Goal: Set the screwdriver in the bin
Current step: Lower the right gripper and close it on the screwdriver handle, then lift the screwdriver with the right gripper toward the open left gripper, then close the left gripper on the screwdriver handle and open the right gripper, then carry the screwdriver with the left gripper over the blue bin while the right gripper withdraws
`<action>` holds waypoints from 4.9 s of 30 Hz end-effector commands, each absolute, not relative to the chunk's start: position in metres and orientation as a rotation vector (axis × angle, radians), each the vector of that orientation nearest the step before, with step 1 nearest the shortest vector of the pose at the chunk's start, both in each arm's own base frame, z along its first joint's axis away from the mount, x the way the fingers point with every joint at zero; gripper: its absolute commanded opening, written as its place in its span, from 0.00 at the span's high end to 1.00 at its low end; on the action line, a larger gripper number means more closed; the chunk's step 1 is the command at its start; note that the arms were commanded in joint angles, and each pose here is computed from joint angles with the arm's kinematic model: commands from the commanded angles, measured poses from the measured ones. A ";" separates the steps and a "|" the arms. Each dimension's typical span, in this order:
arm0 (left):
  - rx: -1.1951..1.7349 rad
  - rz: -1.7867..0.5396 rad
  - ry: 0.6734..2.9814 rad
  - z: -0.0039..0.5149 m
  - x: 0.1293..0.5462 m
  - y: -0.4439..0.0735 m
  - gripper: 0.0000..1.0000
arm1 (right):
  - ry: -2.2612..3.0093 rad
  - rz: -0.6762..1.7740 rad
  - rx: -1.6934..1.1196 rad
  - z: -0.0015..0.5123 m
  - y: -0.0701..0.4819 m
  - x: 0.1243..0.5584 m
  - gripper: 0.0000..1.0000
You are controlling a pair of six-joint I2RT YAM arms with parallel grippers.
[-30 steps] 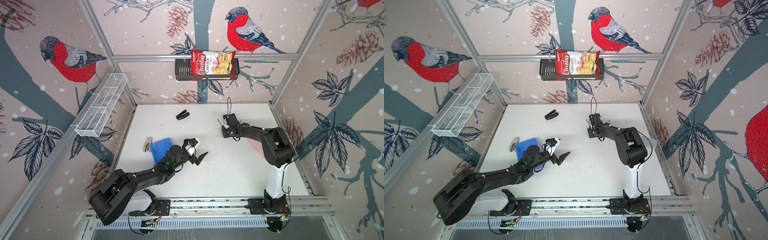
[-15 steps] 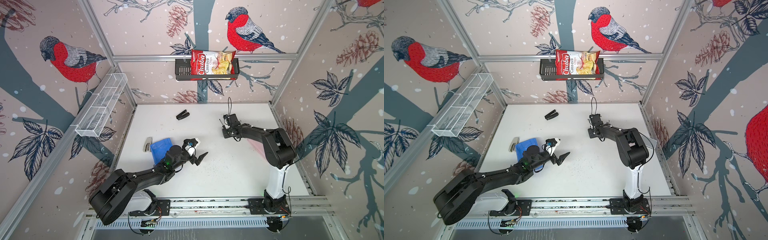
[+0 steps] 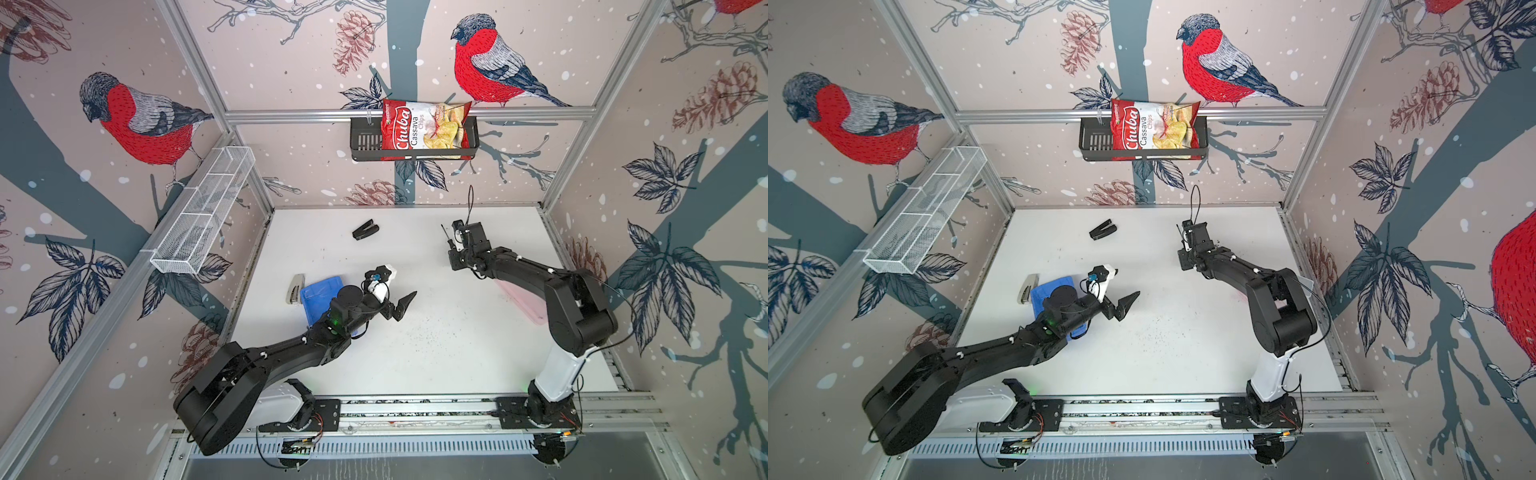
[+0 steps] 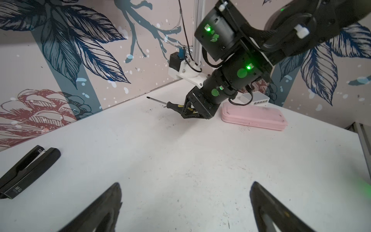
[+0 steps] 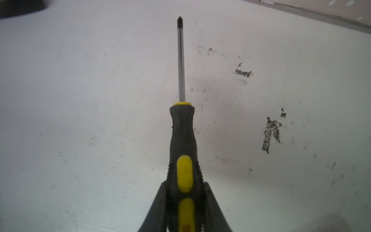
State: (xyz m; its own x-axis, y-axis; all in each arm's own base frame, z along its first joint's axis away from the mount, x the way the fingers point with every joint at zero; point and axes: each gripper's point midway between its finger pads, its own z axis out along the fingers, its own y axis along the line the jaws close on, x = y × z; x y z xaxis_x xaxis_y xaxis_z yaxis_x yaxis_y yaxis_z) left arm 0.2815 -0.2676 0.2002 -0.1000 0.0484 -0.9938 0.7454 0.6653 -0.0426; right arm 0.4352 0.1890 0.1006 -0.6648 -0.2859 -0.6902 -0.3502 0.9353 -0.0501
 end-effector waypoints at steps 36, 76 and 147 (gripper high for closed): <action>0.028 -1.292 1.347 0.353 0.321 -0.235 0.03 | 1.571 0.845 -0.911 0.300 0.332 0.327 1.00; -0.040 -1.379 1.312 0.340 0.332 -0.240 1.00 | 1.507 0.969 -1.032 0.305 0.359 0.293 0.92; -0.183 -0.204 2.516 0.119 0.290 -0.086 1.00 | 1.397 0.911 -1.437 0.257 0.438 0.199 0.00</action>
